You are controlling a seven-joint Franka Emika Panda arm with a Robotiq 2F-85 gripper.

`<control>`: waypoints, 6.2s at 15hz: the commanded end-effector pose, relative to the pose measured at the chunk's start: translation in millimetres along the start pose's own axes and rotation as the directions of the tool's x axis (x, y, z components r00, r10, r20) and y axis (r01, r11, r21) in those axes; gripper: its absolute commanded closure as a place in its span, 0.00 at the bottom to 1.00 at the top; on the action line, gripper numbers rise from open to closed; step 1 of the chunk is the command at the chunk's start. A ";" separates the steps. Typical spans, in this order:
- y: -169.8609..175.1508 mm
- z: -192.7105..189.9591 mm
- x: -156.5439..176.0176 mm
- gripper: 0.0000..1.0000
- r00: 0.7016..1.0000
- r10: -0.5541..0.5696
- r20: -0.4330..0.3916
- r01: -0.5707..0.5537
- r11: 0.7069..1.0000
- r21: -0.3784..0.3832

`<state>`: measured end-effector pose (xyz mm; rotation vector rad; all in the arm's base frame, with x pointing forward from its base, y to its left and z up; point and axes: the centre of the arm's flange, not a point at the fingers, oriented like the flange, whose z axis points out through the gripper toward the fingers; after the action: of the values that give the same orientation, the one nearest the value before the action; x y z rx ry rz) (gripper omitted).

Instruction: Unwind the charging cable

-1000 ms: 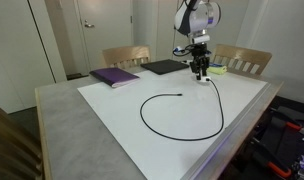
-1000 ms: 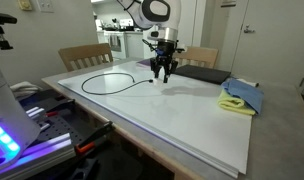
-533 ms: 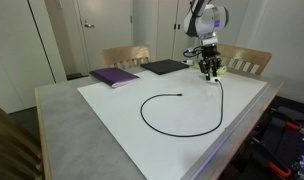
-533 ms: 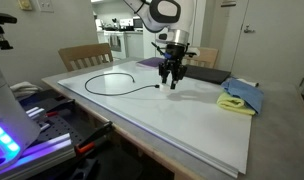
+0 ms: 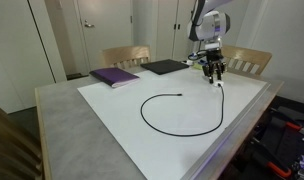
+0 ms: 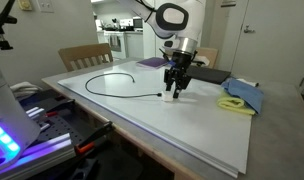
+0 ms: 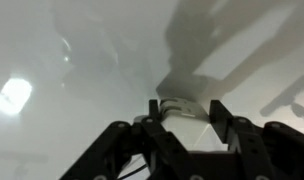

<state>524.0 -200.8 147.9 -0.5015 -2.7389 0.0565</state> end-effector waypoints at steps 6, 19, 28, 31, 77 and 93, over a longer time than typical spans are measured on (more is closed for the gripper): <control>29.1 -50.7 -11.2 0.00 1.000 -0.020 0.002 0.019 0.995 0.099; 135.9 -82.7 -0.7 0.00 0.831 -0.471 -0.297 0.517 0.850 0.100; 181.8 -98.4 45.6 0.00 0.606 -0.683 -0.408 0.690 0.707 -0.157; 190.1 -95.6 58.3 0.00 0.605 -0.708 -0.364 0.682 0.697 -0.220; 274.0 -21.5 106.7 0.00 0.165 -0.983 0.078 0.983 0.171 0.074; 268.9 -2.8 101.3 0.00 0.305 -0.951 -0.045 0.943 0.295 0.152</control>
<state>525.1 93.7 161.3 1.2980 -2.5528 -0.0458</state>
